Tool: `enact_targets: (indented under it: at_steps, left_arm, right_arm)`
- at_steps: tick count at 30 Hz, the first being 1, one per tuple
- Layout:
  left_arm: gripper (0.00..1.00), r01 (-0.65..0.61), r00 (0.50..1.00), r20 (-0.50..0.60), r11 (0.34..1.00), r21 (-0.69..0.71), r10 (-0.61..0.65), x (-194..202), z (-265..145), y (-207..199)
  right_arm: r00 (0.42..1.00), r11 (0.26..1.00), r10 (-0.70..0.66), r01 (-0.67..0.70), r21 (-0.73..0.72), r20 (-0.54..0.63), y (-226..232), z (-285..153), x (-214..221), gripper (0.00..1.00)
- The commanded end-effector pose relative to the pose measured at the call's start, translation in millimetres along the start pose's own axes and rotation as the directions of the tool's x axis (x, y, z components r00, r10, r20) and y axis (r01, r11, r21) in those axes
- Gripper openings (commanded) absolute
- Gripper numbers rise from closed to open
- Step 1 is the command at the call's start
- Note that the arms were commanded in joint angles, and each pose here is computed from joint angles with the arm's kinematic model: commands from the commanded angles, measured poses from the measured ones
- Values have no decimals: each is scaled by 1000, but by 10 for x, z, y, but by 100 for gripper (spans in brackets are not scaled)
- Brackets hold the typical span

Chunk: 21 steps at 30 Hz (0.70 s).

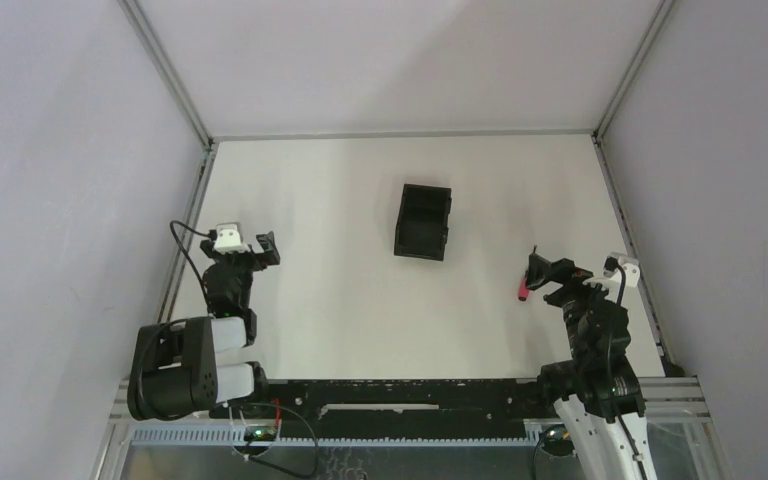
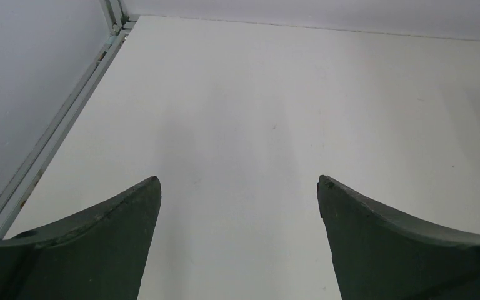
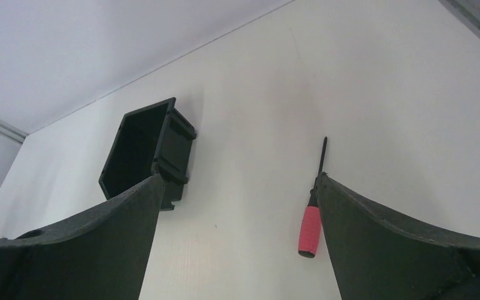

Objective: Put the screwdriver in the bin

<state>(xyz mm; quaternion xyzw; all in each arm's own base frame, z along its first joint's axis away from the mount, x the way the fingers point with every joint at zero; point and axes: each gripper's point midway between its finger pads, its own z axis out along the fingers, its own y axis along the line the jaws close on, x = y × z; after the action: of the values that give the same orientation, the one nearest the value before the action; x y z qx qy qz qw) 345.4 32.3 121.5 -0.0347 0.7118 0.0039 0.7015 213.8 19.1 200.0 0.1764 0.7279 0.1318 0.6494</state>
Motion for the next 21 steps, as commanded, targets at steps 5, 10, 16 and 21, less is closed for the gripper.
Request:
enact_targets:
  at_steps: [5,10,16,21]
  left_arm:
    - [100,-27,998,55,1000,4,26,-192,64,-10]
    - [100,-27,998,53,1000,5,26,-189,65,-12]
    - [100,-27,998,54,1000,4,27,-191,65,-9]
    - [100,-27,998,54,1000,5,26,-191,65,-12]
  right_arm:
    - [998,999,46,-47,27,44,-32,-3,-86,100]
    - [996,993,37,-28,-112,79,258,-36,-276,97]
    - [998,996,-1,-5,-85,-70,503,167,-495,92]
    - [895,987,-30,98,131,-444,371,537,-237,94]
